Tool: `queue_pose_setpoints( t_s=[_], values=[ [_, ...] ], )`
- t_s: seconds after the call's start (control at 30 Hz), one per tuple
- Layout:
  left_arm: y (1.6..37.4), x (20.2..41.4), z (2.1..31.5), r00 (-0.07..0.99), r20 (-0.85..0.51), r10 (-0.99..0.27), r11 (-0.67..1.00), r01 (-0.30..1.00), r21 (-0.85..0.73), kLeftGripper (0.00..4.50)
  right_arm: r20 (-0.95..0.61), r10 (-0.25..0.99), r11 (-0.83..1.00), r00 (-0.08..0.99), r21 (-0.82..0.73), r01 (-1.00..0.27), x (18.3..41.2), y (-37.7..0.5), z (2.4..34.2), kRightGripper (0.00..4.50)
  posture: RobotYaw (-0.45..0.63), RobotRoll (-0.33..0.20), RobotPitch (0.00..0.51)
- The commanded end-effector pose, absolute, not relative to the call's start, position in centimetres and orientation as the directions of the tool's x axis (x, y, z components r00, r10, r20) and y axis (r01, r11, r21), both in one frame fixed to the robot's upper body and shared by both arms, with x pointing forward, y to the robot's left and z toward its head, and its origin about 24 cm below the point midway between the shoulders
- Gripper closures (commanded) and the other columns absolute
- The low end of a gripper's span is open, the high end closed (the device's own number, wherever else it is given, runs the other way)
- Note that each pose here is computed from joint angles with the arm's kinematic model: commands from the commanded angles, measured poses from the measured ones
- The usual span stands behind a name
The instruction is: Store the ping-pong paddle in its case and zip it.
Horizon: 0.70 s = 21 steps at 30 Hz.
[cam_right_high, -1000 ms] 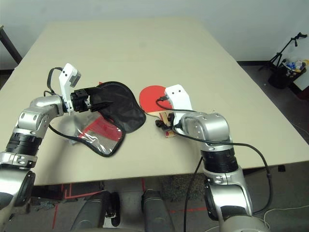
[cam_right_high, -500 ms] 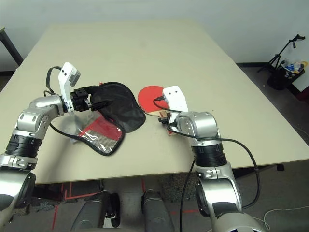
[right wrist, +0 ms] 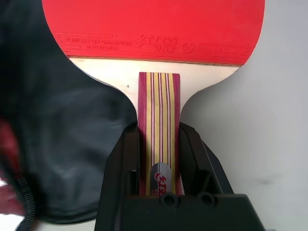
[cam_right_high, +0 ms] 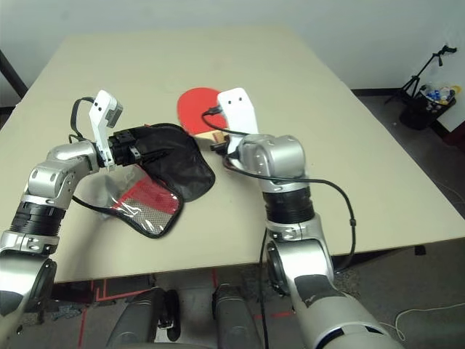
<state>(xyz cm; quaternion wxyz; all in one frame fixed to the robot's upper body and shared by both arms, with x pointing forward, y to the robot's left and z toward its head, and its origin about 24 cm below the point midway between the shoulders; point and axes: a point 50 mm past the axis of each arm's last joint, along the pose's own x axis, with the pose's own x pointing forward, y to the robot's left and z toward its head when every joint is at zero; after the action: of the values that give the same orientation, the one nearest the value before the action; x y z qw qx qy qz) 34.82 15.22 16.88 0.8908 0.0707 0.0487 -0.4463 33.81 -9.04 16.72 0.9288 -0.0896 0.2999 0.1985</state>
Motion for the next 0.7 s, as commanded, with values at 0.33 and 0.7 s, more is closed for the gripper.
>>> queue_pose_setpoints(
  t_s=[0.33, 0.7],
  values=[
    [15.5, 34.6, 17.4, 0.612, -0.137, -0.779, 0.606, 0.790, 0.088, 0.00, -0.644, 0.376, 0.856, 0.666, -0.033, -0.515, 33.3, -6.0, 15.9, 3.37, -0.03, 0.000, 0.105],
    [15.4, 34.6, 17.1, 0.621, -0.131, -0.773, 0.616, 0.784, 0.079, 0.00, -0.667, 0.382, 0.849, 0.640, -0.022, -0.529, 33.8, -5.0, 14.6, 3.37, -0.02, 0.000, 0.105]
  ],
)
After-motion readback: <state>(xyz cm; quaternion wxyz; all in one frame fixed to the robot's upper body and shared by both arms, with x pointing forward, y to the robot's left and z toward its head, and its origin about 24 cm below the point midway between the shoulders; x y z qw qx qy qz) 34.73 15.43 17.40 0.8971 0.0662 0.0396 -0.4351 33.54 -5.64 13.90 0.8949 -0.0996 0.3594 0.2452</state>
